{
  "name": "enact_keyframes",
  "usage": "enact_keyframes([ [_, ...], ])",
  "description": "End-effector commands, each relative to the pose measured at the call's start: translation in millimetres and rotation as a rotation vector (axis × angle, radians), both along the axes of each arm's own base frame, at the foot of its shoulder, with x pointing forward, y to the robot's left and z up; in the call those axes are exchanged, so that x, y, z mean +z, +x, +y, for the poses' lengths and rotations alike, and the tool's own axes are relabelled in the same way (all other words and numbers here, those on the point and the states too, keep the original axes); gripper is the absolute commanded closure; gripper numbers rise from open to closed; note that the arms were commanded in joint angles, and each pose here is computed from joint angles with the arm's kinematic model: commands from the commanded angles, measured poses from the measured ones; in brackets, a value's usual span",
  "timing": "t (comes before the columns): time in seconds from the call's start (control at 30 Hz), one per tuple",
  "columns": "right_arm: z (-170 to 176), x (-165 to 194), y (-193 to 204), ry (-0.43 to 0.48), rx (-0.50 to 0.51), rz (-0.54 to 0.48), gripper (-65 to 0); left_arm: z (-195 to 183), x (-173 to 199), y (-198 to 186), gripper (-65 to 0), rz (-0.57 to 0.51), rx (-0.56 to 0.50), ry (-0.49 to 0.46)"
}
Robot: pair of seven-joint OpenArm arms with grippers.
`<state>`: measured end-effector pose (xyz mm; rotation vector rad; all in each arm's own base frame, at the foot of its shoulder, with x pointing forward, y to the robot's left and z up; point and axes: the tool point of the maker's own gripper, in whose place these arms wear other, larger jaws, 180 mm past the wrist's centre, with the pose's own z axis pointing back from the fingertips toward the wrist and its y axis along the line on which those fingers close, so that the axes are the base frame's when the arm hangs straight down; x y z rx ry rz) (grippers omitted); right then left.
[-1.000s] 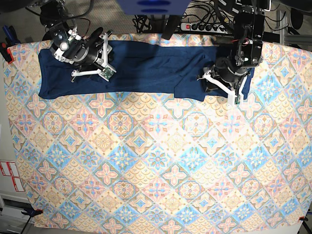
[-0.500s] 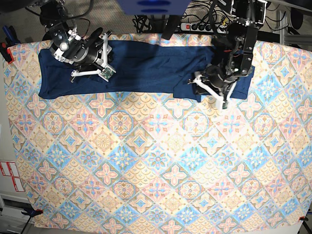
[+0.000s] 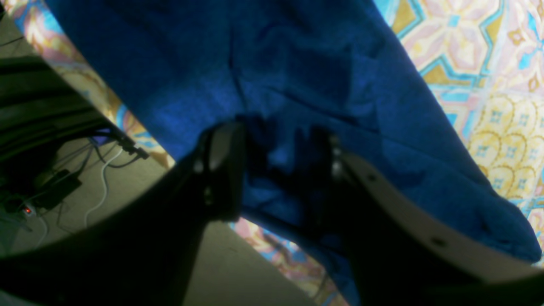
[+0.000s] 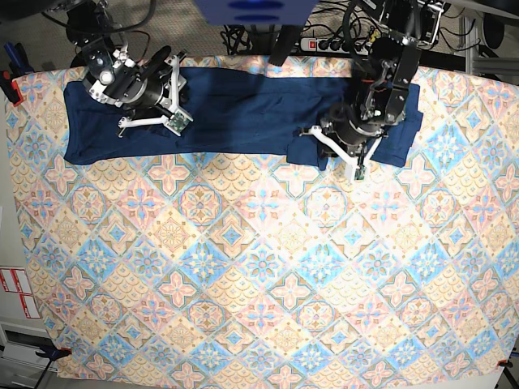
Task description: Fold the T-shirt properly
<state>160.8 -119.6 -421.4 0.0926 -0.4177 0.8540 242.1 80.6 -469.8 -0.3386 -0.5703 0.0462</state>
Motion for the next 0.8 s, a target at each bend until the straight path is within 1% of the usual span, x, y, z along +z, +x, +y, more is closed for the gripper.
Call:
enact_keyframes([
  [0.0, 1.9, 6.3, 4.5, 0.012, 0.007, -0.023, -23.2, -6.7, 6.6, -3.0, -8.2, -0.011, -0.016, -0.021],
  [0.13, 1.9, 6.3, 4.5, 0.012, 0.007, -0.023, -23.2, -9.5, 21.0, -6.6, -8.1, -0.046, -0.019, -0.033],
  [0.33, 2.3, 6.1, 4.2, 0.013, 0.009, -0.022, -23.2, 21.8, 26.7, -7.0, -8.7, -0.063, 0.048, 0.0],
  [0.53, 2.3, 6.1, 4.2, 0.013, 0.009, -0.022, -23.2, 37.0, 30.2, -3.8, -8.1, -0.074, 0.085, 0.012],
  [0.77, 2.3, 5.9, 3.6, 0.013, 0.009, -0.021, -23.2, 59.8, 57.1, -10.6, -8.4, -0.136, 0.145, 0.028],
])
